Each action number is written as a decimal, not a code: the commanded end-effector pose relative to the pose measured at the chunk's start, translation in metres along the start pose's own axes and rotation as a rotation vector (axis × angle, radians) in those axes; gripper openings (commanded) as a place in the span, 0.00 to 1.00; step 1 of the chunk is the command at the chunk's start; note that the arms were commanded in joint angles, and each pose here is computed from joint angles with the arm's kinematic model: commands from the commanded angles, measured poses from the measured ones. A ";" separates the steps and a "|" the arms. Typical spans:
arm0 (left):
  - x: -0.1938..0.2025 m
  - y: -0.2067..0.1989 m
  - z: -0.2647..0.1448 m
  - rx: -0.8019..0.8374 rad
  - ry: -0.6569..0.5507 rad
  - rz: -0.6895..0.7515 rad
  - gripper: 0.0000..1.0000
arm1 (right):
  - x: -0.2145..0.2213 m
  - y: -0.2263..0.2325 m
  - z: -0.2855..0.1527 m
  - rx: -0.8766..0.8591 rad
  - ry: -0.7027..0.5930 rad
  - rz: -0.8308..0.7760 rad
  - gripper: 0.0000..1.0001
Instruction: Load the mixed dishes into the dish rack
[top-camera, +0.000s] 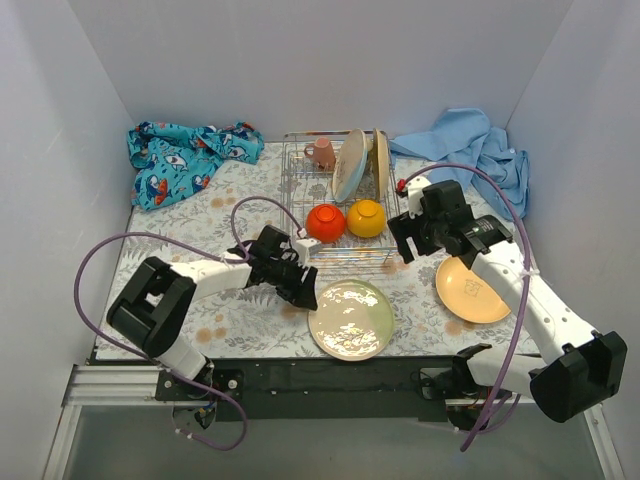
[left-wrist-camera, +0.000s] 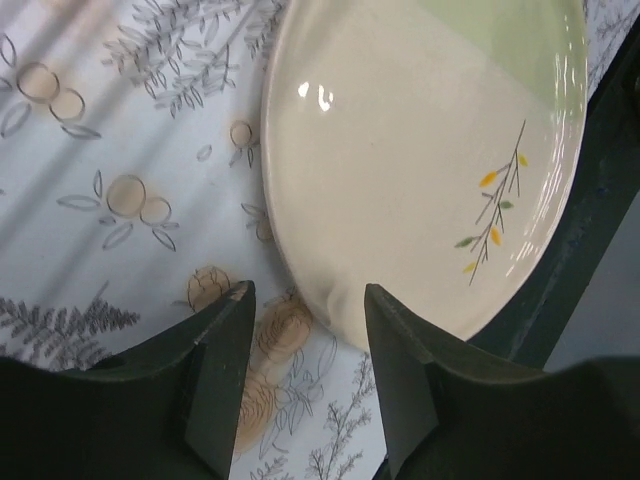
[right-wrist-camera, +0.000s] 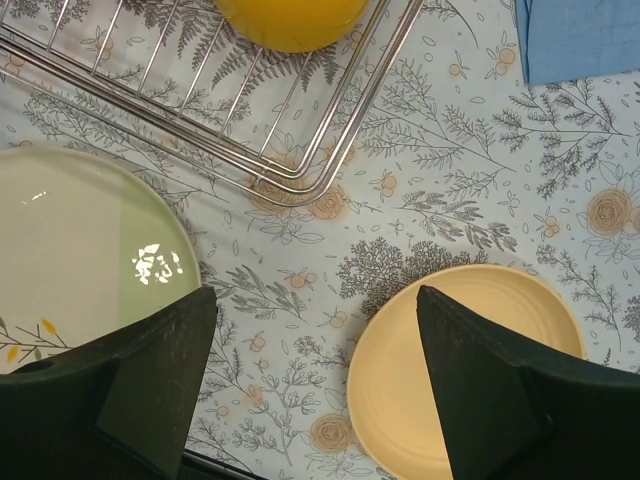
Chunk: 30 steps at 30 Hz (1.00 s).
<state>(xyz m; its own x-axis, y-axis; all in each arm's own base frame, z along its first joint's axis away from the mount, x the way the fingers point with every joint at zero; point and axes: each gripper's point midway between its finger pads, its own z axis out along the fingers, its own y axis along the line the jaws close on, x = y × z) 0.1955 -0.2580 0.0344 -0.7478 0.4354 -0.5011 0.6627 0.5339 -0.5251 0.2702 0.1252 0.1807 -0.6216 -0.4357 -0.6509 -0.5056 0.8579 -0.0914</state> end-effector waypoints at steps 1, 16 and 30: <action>-0.022 0.010 0.012 -0.057 -0.029 -0.029 0.46 | -0.013 0.004 -0.006 -0.042 -0.069 -0.014 0.88; -0.032 0.003 0.019 -0.128 0.027 0.085 0.00 | -0.001 0.063 -0.009 -0.415 -0.168 -0.270 0.86; -0.114 -0.051 -0.044 -0.090 -0.231 0.296 0.00 | 0.013 0.113 0.014 -0.792 -0.115 -0.368 0.85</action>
<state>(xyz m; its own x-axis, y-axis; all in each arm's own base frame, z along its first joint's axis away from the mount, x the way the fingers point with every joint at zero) 0.2305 -0.2929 0.0902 -0.5948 0.4838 -0.6420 0.7862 0.5166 -0.3391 0.2076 0.2087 0.1408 -0.3758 -0.5964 -0.7093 -0.9245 0.2941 0.2426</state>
